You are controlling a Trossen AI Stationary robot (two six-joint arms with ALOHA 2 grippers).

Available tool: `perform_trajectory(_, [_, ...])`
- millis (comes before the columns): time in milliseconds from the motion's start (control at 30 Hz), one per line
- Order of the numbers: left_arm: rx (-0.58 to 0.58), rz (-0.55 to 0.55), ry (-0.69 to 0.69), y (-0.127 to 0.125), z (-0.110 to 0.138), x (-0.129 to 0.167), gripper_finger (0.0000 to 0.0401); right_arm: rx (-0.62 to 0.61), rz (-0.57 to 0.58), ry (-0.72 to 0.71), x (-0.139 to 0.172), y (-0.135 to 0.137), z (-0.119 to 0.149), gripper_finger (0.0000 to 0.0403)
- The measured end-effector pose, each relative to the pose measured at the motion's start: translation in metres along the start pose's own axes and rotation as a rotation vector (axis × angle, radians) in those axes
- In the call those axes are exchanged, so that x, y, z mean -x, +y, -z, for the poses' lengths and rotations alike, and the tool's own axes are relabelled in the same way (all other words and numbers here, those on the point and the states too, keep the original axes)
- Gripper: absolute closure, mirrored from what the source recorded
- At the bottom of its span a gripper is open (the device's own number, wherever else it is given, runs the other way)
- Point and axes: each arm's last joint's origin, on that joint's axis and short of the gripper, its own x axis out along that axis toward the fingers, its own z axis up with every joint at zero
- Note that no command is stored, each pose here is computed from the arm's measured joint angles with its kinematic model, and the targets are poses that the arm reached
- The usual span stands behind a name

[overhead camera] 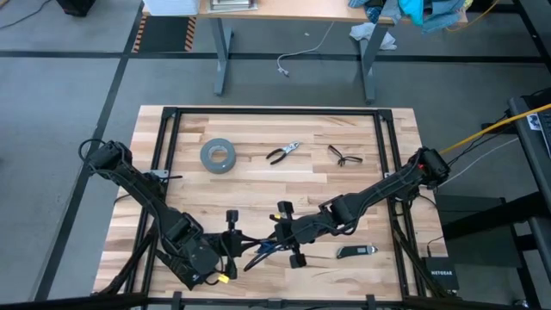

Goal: Coil cords
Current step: Coil the blue wire cable onto the black spool

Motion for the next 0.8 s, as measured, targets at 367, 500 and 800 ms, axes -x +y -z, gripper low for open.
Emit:
perform_trajectory(367, [-0.008, 0.005, 0.004, -0.0003, 0.0009, -0.0005, 0.0401, 0.036, -0.011, 0.012, -0.0060, 0.0008, 0.0030, 0.0396])
perform_trajectory(500, [-0.001, -0.001, 0.004, 0.0009, 0.0007, -0.0015, 0.0401, 0.047, -0.001, 0.012, -0.0058, 0.0006, 0.0030, 0.0397])
perform_trajectory(800, [-0.037, -0.005, -0.030, -0.0034, -0.0030, 0.0054, 0.0339, 0.055, 0.035, 0.024, -0.0062, -0.0011, 0.0049, 0.0400])
